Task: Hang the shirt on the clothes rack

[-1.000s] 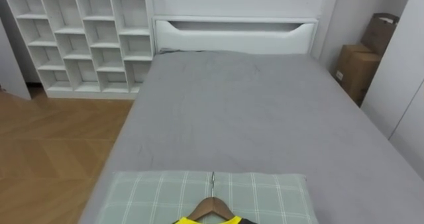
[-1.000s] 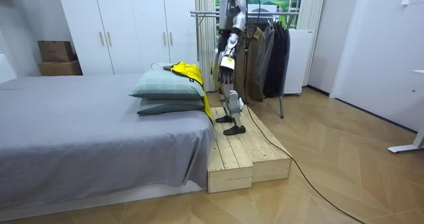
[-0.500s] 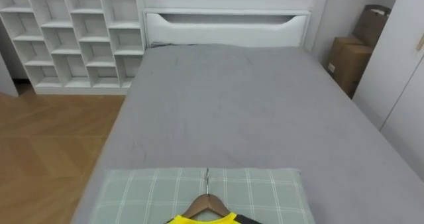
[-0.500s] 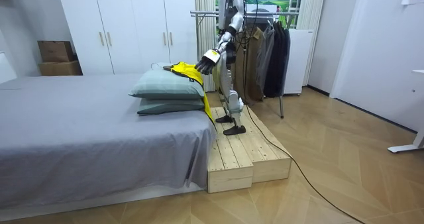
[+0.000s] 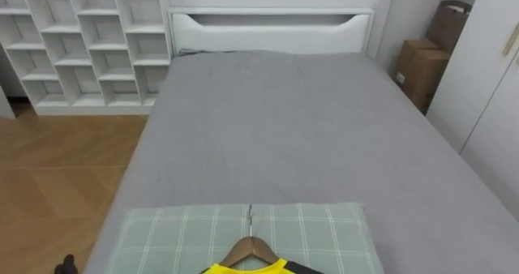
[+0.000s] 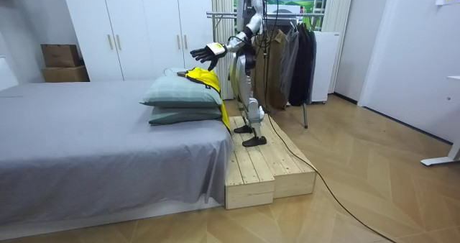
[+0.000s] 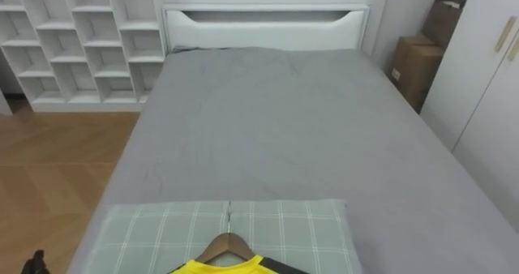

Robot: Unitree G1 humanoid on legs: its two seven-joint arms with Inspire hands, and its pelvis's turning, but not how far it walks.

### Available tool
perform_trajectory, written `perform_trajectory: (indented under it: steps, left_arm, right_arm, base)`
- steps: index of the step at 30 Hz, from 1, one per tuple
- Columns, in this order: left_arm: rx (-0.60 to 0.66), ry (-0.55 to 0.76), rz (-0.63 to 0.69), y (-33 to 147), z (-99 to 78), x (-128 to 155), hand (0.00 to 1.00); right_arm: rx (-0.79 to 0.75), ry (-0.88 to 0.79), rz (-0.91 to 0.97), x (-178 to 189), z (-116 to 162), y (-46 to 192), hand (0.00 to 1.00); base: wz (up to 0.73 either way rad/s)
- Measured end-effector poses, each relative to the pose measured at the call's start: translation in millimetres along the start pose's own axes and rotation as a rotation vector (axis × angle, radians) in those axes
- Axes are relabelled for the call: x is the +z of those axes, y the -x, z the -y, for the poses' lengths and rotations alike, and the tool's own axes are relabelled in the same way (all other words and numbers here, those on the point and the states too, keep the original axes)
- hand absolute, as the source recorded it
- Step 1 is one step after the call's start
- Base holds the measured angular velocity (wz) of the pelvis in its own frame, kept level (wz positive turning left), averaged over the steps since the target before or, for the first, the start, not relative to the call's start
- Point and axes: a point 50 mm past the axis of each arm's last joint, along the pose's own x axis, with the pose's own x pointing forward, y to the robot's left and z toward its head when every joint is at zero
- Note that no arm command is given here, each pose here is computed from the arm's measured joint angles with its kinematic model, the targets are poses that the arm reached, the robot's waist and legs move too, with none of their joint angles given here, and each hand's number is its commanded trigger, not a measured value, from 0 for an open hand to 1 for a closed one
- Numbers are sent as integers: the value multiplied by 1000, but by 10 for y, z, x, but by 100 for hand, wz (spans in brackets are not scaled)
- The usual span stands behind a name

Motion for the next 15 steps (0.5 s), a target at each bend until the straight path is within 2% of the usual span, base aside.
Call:
perform_trajectory:
  steps: [6,15]
  left_arm:
    - [-33,-42,104,-24,-7,134,0]
    - [-88,-119,203,29,75,230,0]
  right_arm:
    - [10,12,11,39,8,-1,0]
    - [0,26,20,41,41,0,0]
  base:
    - [0]
    - [0]
